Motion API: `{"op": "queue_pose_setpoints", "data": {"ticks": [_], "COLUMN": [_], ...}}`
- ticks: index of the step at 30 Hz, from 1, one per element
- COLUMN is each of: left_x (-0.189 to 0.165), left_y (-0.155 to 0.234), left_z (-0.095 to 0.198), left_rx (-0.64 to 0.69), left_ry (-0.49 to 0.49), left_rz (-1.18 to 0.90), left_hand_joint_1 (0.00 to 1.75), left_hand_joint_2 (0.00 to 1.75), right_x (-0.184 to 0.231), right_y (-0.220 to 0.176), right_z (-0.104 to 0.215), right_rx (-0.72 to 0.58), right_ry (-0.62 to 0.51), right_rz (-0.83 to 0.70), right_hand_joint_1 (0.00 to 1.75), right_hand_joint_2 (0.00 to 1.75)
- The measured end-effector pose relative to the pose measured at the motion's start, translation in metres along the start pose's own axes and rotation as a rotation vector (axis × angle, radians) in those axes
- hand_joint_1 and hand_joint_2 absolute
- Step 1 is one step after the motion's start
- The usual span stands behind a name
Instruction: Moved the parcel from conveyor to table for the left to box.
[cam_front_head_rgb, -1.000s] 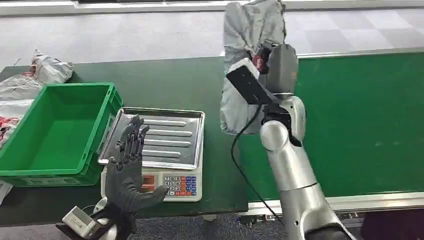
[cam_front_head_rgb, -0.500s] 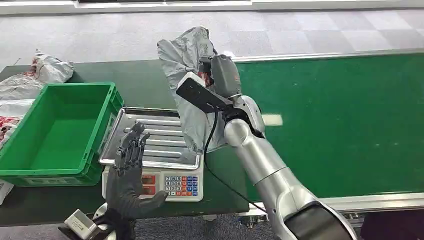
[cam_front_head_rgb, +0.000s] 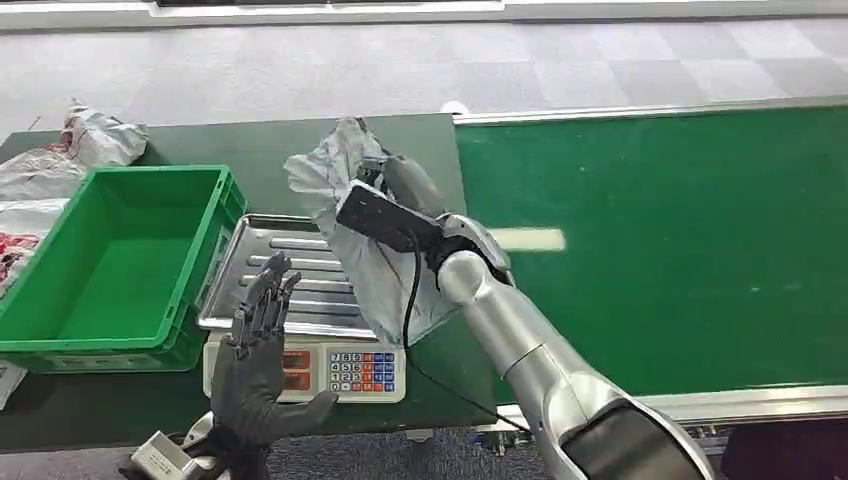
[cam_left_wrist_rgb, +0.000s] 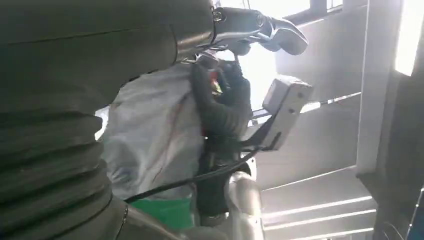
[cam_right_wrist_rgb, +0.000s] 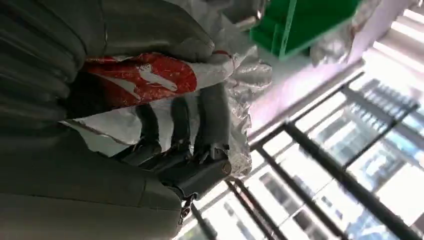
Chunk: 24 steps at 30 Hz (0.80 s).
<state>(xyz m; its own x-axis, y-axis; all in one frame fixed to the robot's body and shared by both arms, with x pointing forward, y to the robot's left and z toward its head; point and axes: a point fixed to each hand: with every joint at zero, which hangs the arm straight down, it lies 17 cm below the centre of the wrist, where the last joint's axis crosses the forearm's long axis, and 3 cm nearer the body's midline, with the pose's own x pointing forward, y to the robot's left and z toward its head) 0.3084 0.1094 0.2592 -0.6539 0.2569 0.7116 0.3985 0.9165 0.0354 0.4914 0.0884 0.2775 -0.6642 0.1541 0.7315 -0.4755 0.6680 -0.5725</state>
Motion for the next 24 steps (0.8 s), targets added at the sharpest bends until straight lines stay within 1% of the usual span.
{"op": "queue_pose_setpoints", "data": {"ticks": [3,6,8,11,18,21,23,24], "left_x": [0.002,0.003,0.004,0.004,0.007,0.01,0.011,0.012], "left_y": [-0.002,-0.005,-0.005,-0.001,0.005,0.007,0.008,0.01], "left_z": [0.0,-0.001,-0.002,-0.004,-0.004,-0.004,-0.005,-0.005], "left_rx": [-0.009,-0.023,-0.029,-0.015,0.007,0.014,0.019,0.027], "left_ry": [-0.004,-0.006,-0.011,-0.014,-0.014,-0.018,-0.018,-0.017], "left_rz": [0.004,0.014,0.003,-0.011,-0.052,-0.069,-0.075,-0.086], "left_hand_joint_1": [0.0,0.0,0.0,0.0,0.0,0.0,0.0,0.0], "left_hand_joint_2": [1.75,1.75,1.75,1.75,1.75,1.75,1.75,1.75], "right_x": [-0.003,0.004,0.009,0.01,0.004,-0.004,-0.008,-0.01], "right_y": [0.012,0.031,0.044,0.054,0.067,0.073,0.07,0.062], "right_z": [0.005,0.012,0.017,0.021,0.029,0.035,0.037,0.035], "right_rx": [0.037,0.124,0.171,0.199,0.225,0.23,0.205,0.149], "right_ry": [-0.005,-0.053,-0.086,-0.093,-0.078,-0.055,-0.049,-0.051], "right_rz": [-0.032,-0.095,-0.102,-0.105,-0.105,-0.074,-0.032,0.02], "right_hand_joint_1": [0.0,0.0,0.0,0.0,0.0,0.0,0.0,0.0], "right_hand_joint_2": [1.75,1.75,1.75,1.75,1.75,1.75,1.75,1.75]}}
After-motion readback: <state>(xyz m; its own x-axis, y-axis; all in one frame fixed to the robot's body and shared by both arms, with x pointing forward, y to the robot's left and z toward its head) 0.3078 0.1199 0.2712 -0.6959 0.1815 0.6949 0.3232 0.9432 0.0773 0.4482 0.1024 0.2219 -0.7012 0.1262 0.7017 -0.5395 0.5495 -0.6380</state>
